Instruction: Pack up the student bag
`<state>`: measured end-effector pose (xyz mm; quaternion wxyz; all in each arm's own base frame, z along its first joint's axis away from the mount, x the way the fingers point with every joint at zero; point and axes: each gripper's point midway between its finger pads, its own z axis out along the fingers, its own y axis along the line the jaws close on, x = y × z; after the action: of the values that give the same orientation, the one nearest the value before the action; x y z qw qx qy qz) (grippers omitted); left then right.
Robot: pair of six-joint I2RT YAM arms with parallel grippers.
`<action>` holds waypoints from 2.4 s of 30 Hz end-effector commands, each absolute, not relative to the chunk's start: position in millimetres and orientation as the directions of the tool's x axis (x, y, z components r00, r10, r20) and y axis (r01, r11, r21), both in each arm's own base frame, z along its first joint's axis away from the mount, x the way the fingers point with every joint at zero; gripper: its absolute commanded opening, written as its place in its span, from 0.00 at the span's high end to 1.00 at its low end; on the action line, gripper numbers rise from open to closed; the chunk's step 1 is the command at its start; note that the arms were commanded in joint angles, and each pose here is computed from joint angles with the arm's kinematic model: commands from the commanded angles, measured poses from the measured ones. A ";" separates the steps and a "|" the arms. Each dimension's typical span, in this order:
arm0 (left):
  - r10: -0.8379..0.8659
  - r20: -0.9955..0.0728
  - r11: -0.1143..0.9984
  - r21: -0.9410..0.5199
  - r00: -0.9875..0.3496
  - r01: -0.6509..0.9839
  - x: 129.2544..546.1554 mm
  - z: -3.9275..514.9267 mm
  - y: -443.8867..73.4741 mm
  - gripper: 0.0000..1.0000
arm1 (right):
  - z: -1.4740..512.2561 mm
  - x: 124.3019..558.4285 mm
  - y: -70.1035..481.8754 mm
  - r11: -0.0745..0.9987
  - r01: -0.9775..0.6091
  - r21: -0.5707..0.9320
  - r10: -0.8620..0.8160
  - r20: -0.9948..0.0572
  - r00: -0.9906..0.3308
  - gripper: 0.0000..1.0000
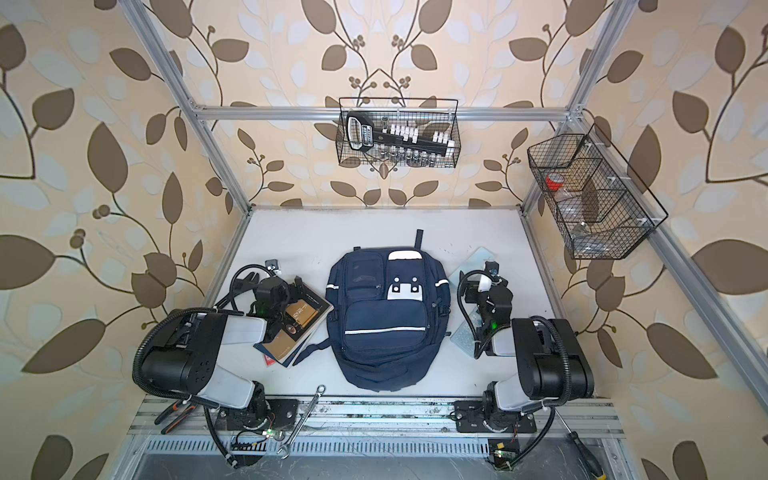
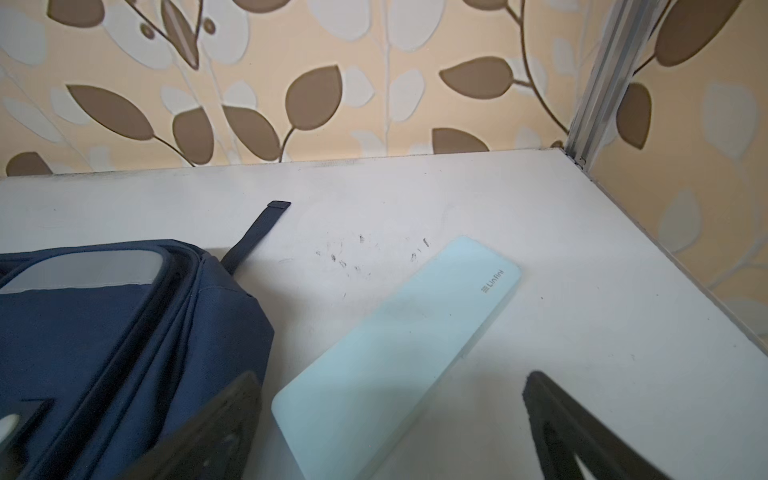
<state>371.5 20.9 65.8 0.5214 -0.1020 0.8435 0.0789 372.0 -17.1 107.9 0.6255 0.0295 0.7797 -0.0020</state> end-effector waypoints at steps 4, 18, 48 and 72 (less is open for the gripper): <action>-0.088 -0.914 0.966 0.018 -0.397 -0.258 377.7 80.0 22.2 0.01 | 114.2 374.2 -12.7 0.999 0.023 0.031 0.035 -0.980 -0.195 0.00; -0.090 -0.913 0.966 0.017 -0.397 -0.257 377.5 80.3 22.1 0.01 | 113.9 374.3 -12.8 0.999 0.021 0.033 0.036 -0.980 -0.197 0.00; -0.538 -0.371 0.816 -0.454 -0.757 -0.358 220.9 135.5 -127.9 0.01 | 153.2 298.9 11.3 0.846 0.522 0.107 0.459 -0.642 -0.613 0.01; -0.483 -0.148 0.826 -0.405 -0.863 -0.393 186.9 59.6 -234.4 0.07 | 104.3 247.7 147.2 0.956 0.150 0.252 0.244 -0.401 -0.883 0.11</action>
<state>171.3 -236.2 52.7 0.1160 -0.1997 0.9550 -0.1859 250.2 135.4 102.9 0.2364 0.1110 0.9616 0.0837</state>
